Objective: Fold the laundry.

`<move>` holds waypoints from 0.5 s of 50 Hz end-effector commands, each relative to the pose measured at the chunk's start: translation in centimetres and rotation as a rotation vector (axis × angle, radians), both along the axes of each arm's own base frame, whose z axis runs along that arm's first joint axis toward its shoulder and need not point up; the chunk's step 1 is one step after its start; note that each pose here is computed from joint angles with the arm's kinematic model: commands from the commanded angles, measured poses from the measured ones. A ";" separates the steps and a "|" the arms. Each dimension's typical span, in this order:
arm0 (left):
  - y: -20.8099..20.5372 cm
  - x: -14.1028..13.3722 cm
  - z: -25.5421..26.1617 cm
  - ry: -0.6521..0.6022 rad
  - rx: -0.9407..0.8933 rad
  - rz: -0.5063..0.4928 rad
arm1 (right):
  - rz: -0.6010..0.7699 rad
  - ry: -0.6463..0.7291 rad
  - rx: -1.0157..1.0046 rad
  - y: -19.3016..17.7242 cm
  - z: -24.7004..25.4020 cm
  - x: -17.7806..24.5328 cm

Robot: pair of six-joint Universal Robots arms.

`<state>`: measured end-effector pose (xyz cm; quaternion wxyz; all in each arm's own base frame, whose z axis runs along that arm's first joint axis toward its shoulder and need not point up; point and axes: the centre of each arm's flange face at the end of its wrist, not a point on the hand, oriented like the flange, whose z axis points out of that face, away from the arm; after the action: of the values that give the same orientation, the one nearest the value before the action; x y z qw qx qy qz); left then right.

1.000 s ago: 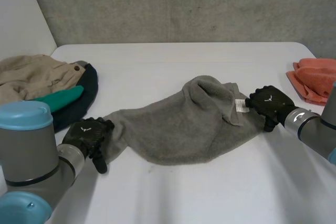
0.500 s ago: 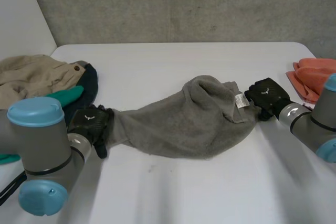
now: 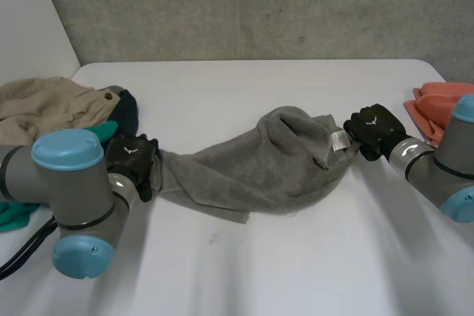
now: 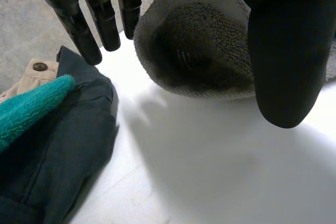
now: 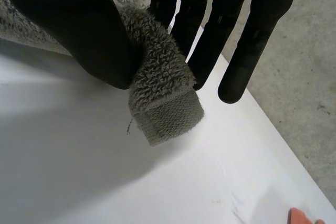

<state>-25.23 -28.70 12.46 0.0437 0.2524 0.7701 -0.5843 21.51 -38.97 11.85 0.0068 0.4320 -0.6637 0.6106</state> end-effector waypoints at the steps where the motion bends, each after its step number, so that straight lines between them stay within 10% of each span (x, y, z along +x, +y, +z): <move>1: -0.5 -0.7 -0.3 0.012 -0.009 -0.026 | -0.031 0.006 0.053 0.6 0.7 -0.6; 25: 1.9 -0.8 3.1 0.038 -0.120 -0.075 | -0.055 0.024 0.088 1.0 1.0 -0.9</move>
<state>-26.37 -27.80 14.31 0.0196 0.2635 0.7410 -0.6173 20.63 -38.01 12.96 0.0141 0.4199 -0.7003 0.5771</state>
